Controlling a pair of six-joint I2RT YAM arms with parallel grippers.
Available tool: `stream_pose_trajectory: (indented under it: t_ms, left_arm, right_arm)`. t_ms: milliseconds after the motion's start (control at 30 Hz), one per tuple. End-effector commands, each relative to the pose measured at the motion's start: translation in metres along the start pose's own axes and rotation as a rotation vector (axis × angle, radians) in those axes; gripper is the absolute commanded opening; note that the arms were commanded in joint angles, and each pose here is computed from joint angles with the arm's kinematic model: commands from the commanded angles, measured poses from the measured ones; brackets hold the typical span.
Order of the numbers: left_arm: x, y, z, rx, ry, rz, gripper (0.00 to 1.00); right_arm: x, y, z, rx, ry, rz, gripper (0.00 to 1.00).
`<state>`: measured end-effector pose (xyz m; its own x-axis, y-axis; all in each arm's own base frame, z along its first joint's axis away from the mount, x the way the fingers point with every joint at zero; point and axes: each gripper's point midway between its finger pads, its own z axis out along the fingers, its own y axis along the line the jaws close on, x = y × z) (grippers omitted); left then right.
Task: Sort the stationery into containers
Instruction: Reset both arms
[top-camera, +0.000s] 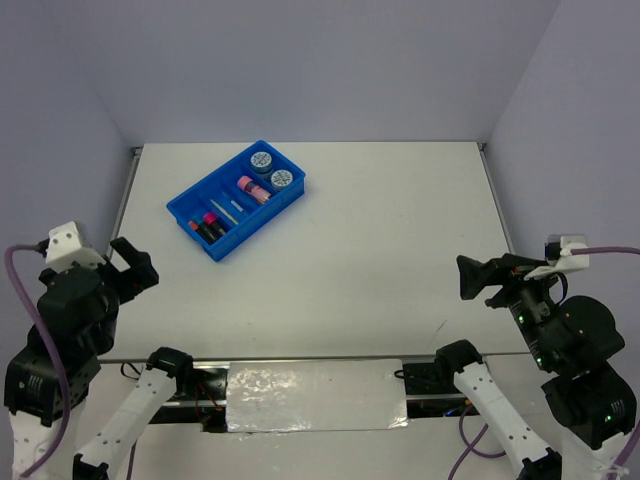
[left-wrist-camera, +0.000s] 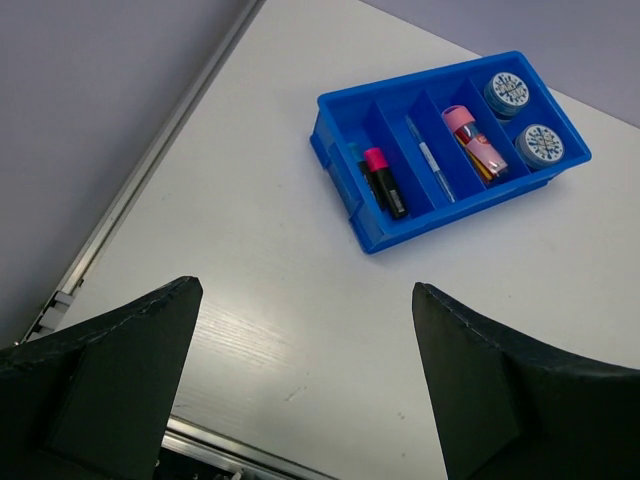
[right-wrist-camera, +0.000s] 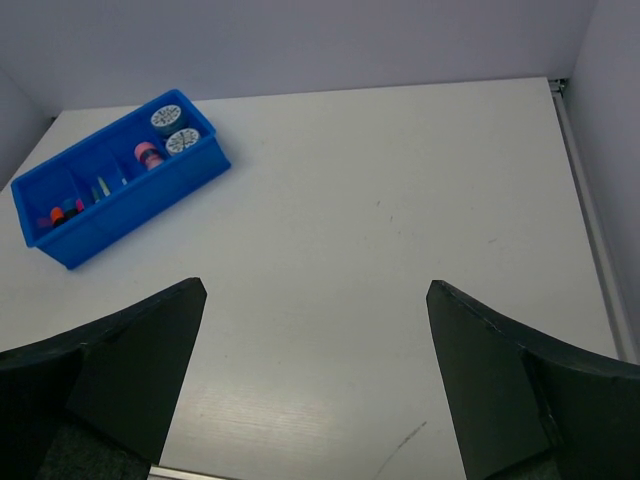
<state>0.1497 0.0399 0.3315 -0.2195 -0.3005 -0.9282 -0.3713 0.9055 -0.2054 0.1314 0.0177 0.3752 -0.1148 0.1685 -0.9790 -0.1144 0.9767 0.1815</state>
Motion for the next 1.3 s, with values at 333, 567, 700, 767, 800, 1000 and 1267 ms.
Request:
stream_pose_trajectory:
  t_ms: [333, 567, 700, 767, 800, 1000, 1267]
  left_arm:
    - [0.008, 0.015, -0.028, 0.056, -0.023, -0.002, 0.99]
    - [0.015, 0.010, -0.021, 0.068, -0.009, 0.006, 0.99]
    - [0.013, 0.010, -0.021, 0.066, -0.013, 0.003, 0.99]
    - [0.015, 0.006, -0.020, 0.084, -0.007, 0.002, 0.99]
    - [0.016, 0.003, -0.020, 0.098, -0.001, 0.004, 0.99]
    - [0.026, -0.007, -0.017, 0.162, 0.001, -0.013, 0.99]
    - [0.029, -0.009, -0.007, 0.136, 0.012, -0.009, 0.99]
  right_arm:
    - [0.003, 0.010, -0.005, -0.063, 0.001, 0.015, 1.00]
    - [0.009, 0.009, 0.001, -0.054, 0.013, 0.023, 1.00]
    - [0.007, 0.012, 0.001, -0.065, 0.005, 0.034, 1.00]
    - [0.006, 0.012, 0.001, -0.067, -0.005, 0.041, 1.00]
    - [0.005, 0.013, 0.000, -0.073, -0.008, 0.043, 1.00]
    - [0.008, 0.013, 0.001, -0.077, -0.018, 0.056, 1.00]
    - [0.013, 0.019, 0.009, -0.098, 0.008, 0.070, 1.00]
